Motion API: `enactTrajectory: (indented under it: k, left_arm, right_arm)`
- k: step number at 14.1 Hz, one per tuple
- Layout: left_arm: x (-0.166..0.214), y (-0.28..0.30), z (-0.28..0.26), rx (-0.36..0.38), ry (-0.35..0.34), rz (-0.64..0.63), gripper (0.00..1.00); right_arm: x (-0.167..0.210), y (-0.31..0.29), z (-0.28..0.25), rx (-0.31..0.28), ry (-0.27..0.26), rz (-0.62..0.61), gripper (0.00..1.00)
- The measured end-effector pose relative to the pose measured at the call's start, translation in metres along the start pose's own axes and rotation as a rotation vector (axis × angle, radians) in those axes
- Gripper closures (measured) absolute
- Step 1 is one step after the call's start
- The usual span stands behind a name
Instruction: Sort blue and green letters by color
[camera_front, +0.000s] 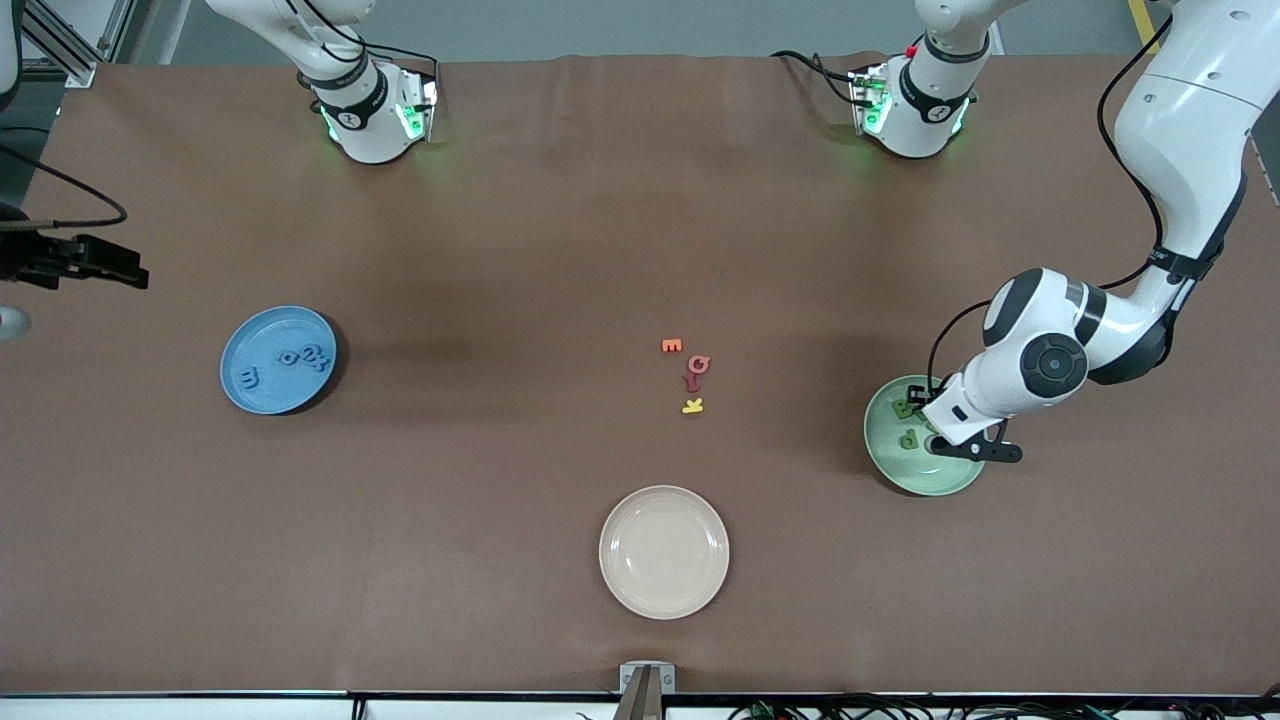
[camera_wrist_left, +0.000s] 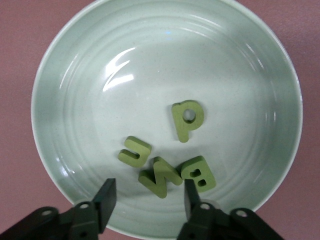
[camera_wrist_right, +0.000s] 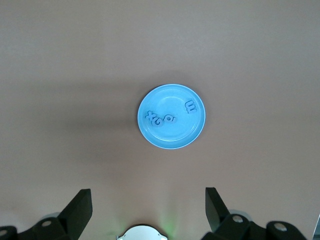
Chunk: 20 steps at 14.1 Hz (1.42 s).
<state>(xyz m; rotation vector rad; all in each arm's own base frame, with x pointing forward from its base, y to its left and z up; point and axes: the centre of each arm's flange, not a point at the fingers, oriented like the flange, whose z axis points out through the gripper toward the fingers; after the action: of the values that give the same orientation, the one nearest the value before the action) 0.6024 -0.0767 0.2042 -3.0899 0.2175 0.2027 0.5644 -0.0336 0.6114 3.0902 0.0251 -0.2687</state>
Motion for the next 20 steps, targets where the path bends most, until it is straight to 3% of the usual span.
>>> enactTrajectory:
  k: [3,12,14,17,20]
  left_arm:
    - [0.002,0.0,-0.004,0.0,0.008,-0.001,0.02]
    - [0.008,-0.012,-0.012,0.002,0.027,0.01,0.0]
    - [0.01,-0.022,-0.016,-0.036,0.027,0.045,0.0]
    - [0.009,-0.036,-0.031,-0.155,0.023,0.088,0.0]
    - [0.0,-0.05,-0.055,-0.14,-0.012,0.091,0.0]
  right_arm:
    - [-0.026,-0.003,-0.015,-0.003,0.017,-0.003,0.0]
    - [-0.083,0.005,-0.041,0.004,0.072,0.015,0.0]
    - [-0.09,0.0,-0.048,0.002,0.089,0.006,0.0]
    - [-0.089,-0.006,-0.047,0.01,0.098,-0.004,0.0]
    - [-0.084,0.0,-0.039,0.029,0.106,0.006,0.0]
